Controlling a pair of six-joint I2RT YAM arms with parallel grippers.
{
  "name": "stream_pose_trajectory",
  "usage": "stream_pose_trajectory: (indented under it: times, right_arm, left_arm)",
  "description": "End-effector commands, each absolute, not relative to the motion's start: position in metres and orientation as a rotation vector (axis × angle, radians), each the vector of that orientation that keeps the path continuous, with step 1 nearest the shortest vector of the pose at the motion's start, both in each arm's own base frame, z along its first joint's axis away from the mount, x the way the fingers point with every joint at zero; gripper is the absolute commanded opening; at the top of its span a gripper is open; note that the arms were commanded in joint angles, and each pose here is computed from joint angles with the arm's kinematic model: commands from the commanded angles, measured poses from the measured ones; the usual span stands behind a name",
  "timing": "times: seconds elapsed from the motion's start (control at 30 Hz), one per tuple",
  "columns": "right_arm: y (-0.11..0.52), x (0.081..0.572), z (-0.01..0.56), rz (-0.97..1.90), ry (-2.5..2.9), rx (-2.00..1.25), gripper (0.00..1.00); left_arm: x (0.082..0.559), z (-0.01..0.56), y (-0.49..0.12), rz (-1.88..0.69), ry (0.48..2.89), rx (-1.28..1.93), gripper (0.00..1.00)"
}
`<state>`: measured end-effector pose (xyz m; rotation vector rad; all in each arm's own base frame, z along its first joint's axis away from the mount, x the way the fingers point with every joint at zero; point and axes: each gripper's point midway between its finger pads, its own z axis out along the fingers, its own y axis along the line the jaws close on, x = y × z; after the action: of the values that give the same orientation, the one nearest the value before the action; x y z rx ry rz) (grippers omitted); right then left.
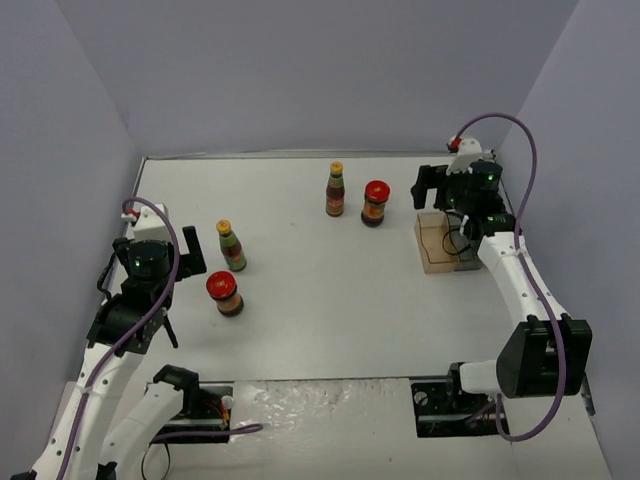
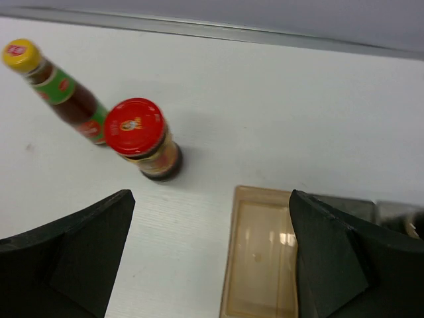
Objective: Organize the condiment bottles
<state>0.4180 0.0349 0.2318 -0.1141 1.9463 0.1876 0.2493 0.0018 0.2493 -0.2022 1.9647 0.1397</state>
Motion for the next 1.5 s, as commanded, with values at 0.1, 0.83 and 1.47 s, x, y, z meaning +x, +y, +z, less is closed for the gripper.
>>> stream_pose_trajectory:
  times: [0.1, 0.83, 1.47]
  right_arm:
    - [0.121, 0.469, 0.252, 0.362, 1.772, -0.514, 1.0]
    - [0.167, 0.538, 0.148, 0.332, 1.881, -0.588, 0.98]
    - [0.168, 0.513, 0.135, 0.379, 1.923, -0.598, 0.79]
  left_arm:
    - [0.258, 0.264, 0.001, 0.124, 1.923, -0.199, 0.97]
    - [0.262, 0.261, 0.002, 0.129, 1.938, -0.195, 0.97]
    - [0.263, 0.259, 0.0, 0.122, 1.945, -0.192, 0.97]
